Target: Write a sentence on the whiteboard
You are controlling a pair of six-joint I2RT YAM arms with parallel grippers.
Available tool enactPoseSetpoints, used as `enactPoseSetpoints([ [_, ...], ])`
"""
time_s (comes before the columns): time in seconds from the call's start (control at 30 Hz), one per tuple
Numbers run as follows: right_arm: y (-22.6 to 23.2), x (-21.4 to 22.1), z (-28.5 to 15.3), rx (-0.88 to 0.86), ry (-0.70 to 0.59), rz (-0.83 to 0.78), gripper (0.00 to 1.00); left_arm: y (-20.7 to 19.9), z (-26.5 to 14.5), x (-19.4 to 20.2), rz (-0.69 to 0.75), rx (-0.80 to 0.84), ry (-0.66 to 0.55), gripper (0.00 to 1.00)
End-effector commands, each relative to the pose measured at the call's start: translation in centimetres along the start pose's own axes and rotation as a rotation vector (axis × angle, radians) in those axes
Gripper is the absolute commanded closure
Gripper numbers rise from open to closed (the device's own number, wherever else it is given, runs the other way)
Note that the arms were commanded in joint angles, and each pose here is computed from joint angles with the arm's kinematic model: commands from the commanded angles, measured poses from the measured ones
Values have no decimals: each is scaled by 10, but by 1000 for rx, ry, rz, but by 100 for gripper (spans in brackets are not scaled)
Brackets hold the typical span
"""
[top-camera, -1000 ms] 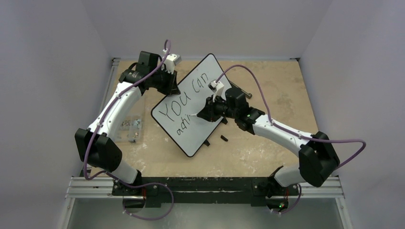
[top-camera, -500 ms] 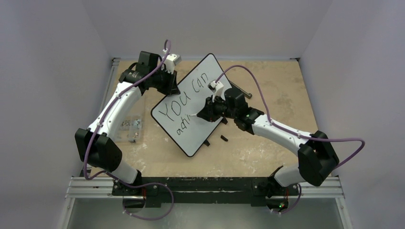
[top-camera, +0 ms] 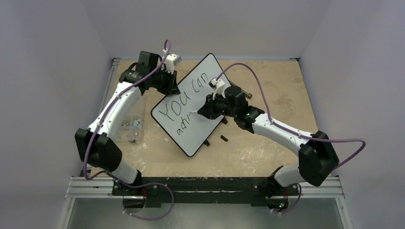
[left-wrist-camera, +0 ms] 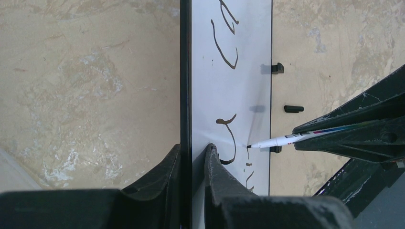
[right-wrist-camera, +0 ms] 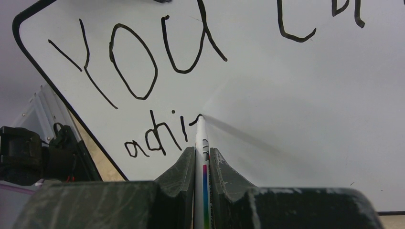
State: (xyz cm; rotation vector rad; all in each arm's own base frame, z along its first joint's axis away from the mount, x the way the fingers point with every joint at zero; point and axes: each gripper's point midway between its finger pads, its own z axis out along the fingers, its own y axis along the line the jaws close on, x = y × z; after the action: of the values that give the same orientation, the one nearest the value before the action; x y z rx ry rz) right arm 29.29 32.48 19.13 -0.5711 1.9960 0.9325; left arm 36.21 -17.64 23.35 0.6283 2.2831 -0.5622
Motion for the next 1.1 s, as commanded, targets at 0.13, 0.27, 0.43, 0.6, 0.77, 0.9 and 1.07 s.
enactPoseSetpoints([
  [0.13,0,-24,2,4,-56,-49,100,41,-5,0,137,-204,20,100],
  [0.27,7,-19,2,-37,-43,-48,100,41,-5,0,137,-205,21,100],
  [0.43,10,-12,3,-66,-27,-45,100,41,-5,0,138,-206,21,100],
  [0.6,15,-3,3,-97,-7,-47,100,41,-5,0,138,-205,22,100],
  [0.77,14,3,4,-95,8,-45,100,41,-5,0,137,-206,20,100],
  [0.9,10,11,4,-85,24,-40,100,41,-5,0,138,-206,20,100],
  [1.07,3,24,0,-56,43,-39,100,41,-5,0,139,-207,20,100],
])
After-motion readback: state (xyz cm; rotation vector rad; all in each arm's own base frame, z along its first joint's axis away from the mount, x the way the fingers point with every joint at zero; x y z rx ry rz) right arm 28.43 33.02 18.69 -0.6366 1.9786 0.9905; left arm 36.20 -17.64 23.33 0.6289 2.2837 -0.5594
